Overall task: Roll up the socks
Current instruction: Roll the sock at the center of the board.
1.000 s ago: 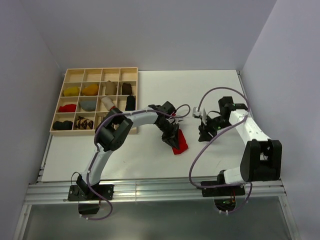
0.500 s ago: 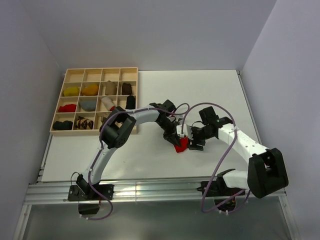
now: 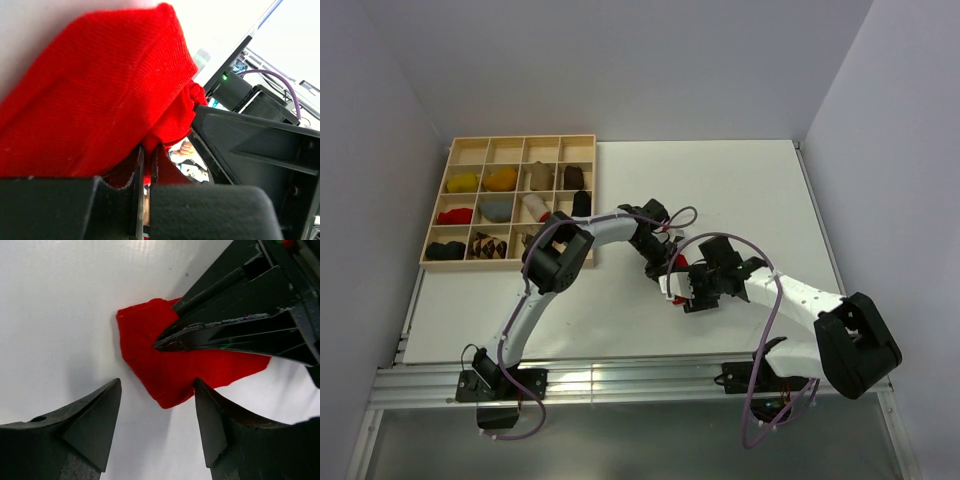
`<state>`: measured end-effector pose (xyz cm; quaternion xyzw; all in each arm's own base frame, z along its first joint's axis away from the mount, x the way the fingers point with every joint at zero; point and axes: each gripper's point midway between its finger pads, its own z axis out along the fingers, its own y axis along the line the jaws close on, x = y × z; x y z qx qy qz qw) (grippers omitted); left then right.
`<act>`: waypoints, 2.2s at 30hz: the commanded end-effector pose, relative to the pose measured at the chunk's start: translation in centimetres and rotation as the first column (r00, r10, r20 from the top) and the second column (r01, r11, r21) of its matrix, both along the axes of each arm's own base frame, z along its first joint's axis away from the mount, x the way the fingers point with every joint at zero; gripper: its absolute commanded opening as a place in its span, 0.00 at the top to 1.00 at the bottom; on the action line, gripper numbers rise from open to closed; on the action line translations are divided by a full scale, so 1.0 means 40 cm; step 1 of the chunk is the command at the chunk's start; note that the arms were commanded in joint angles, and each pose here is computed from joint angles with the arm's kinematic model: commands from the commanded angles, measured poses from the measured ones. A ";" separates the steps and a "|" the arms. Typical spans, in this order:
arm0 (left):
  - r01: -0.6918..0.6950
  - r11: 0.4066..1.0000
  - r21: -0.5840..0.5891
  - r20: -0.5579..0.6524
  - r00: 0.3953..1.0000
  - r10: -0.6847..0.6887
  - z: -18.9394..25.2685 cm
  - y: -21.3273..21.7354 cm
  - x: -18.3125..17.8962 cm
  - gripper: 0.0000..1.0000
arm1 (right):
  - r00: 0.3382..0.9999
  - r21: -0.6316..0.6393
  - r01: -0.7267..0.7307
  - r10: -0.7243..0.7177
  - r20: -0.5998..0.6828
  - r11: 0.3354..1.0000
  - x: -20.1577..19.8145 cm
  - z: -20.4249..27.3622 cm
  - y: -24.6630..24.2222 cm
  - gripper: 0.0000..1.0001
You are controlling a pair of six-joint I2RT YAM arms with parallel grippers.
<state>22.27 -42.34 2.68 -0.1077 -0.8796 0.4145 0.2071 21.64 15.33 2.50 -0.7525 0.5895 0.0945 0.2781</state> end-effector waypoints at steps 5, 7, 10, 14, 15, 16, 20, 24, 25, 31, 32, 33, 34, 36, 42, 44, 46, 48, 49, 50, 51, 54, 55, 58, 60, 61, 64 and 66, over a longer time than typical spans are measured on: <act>-0.004 0.998 0.070 0.097 0.995 -0.003 -0.104 0.023 0.041 0.88 | 0.995 -0.022 -0.015 0.017 0.102 1.000 0.056 -0.002 0.021 0.41; -0.001 0.999 0.049 0.094 0.996 -0.003 -0.096 0.019 0.042 0.81 | 0.996 -0.020 -0.013 0.014 0.084 1.000 0.062 0.002 0.033 0.49; -0.020 1.000 0.016 0.125 0.992 0.018 -0.080 0.011 0.057 0.70 | 1.000 -0.042 -0.002 0.003 0.019 0.999 0.057 -0.012 0.034 0.62; -0.147 0.989 -0.032 0.109 0.983 0.149 -0.044 0.037 0.080 0.64 | 0.997 -0.053 0.009 -0.014 -0.082 0.999 0.034 -0.025 0.031 0.80; -0.187 0.982 -0.040 0.114 0.975 0.190 -0.037 0.053 0.102 0.64 | 0.995 -0.052 0.014 -0.019 -0.097 0.999 0.037 -0.023 0.033 0.83; -0.212 0.976 -0.043 0.121 0.969 0.216 -0.034 0.061 0.111 0.64 | 0.993 -0.050 0.023 -0.029 -0.113 0.998 0.038 -0.023 0.031 0.85; -0.304 0.949 -0.082 0.212 0.925 0.315 0.005 0.085 0.149 0.64 | 0.971 -0.051 0.033 -0.044 -0.233 0.998 0.016 -0.014 0.024 0.86; -0.346 0.928 -0.141 0.296 0.880 0.372 0.050 0.092 0.169 0.58 | 0.937 -0.065 0.031 -0.052 -0.345 0.997 0.021 -0.003 0.019 0.87; -0.356 0.924 -0.141 0.322 0.866 0.383 0.054 0.096 0.177 0.57 | 0.929 -0.074 0.030 -0.055 -0.366 0.997 0.019 -0.003 0.015 0.87; -0.481 0.830 -0.281 0.494 0.669 0.555 0.159 0.146 0.232 0.54 | 0.819 -0.101 0.017 -0.072 -0.570 0.995 -0.001 0.014 -0.005 0.87; -0.497 0.813 -0.303 0.518 0.631 0.578 0.172 0.158 0.238 0.55 | 0.807 -0.107 0.020 -0.079 -0.585 0.994 0.003 0.013 -0.006 0.87; -0.518 0.794 -0.318 0.544 0.587 0.600 0.183 0.176 0.247 0.54 | 0.796 -0.116 0.020 -0.086 -0.599 0.993 0.018 0.006 -0.004 0.87; -0.551 0.766 -0.330 0.604 0.500 0.620 0.192 0.201 0.277 0.54 | 0.783 -0.124 0.022 -0.094 -0.615 0.992 0.022 0.006 -0.007 0.87; -0.563 0.750 -0.347 0.676 0.404 0.616 0.217 0.240 0.266 0.52 | 0.746 -0.138 0.014 -0.102 -0.658 0.990 0.030 0.006 -0.006 0.87; -0.491 0.815 -0.308 0.912 0.090 0.399 0.276 0.253 0.211 0.42 | 0.625 -0.210 0.011 -0.170 -0.762 0.978 0.046 0.006 -0.004 0.87; -0.439 0.866 -0.238 0.963 0.010 0.270 0.276 0.219 0.171 0.39 | 0.590 -0.231 0.011 -0.193 -0.784 0.973 0.041 0.009 -0.005 0.87; -0.396 0.904 -0.164 0.986 -0.046 0.159 0.262 0.198 0.156 0.35 | 0.557 -0.253 0.012 -0.217 -0.802 0.967 0.045 0.003 -0.004 0.86; -0.331 0.934 -0.137 0.989 -0.098 0.110 0.264 0.154 0.109 0.33 | 0.544 -0.266 0.015 -0.232 -0.807 0.964 0.053 -0.007 -0.002 0.86; -0.305 0.948 -0.092 0.990 -0.131 0.054 0.252 0.144 0.102 0.31 | 0.536 -0.279 0.021 -0.246 -0.808 0.960 0.053 -0.010 -0.003 0.86; -0.258 0.963 -0.077 0.989 -0.145 0.040 0.251 0.113 0.067 0.29 | 0.529 -0.284 0.022 -0.252 -0.810 0.959 0.056 -0.016 -0.002 0.86; -0.244 0.968 -0.065 0.987 -0.160 0.026 0.250 0.102 0.058 0.28 | 0.524 -0.289 0.023 -0.258 -0.812 0.957 0.056 -0.017 -0.003 0.86; -0.176 0.984 -0.001 0.980 -0.197 -0.034 0.226 0.061 0.029 0.27 | 0.513 -0.307 0.031 -0.279 -0.812 0.951 0.059 -0.025 -0.004 0.86; -0.158 0.987 0.028 0.975 -0.215 -0.062 0.216 0.050 0.030 0.26 | 0.509 -0.314 0.032 -0.286 -0.812 0.949 0.059 -0.027 -0.005 0.86; -0.080 0.993 0.087 0.963 -0.247 -0.105 0.196 0.016 0.010 0.25 | 0.506 -0.320 0.035 -0.292 -0.812 0.947 0.059 -0.027 -0.005 0.86; -0.050 0.993 0.102 0.962 -0.248 -0.112 0.187 0.001 0.002 0.25 | 0.503 -0.328 0.038 -0.302 -0.810 0.944 0.061 -0.028 -0.006 0.86; -0.047 0.992 0.116 0.960 -0.251 -0.124 0.179 -0.006 0.006 0.25 | 0.500 -0.334 0.043 -0.310 -0.809 0.942 0.062 -0.028 -0.006 0.86; -0.017 0.986 0.163 0.954 -0.252 -0.162 0.150 -0.021 0.006 0.25 | 0.502 -0.338 0.047 -0.315 -0.806 0.940 0.066 -0.029 -0.006 0.86; 0.008 0.984 0.179 0.953 -0.250 -0.171 0.132 -0.033 0.002 0.25 | 0.500 -0.343 0.047 -0.319 -0.805 0.938 0.066 -0.030 -0.007 0.86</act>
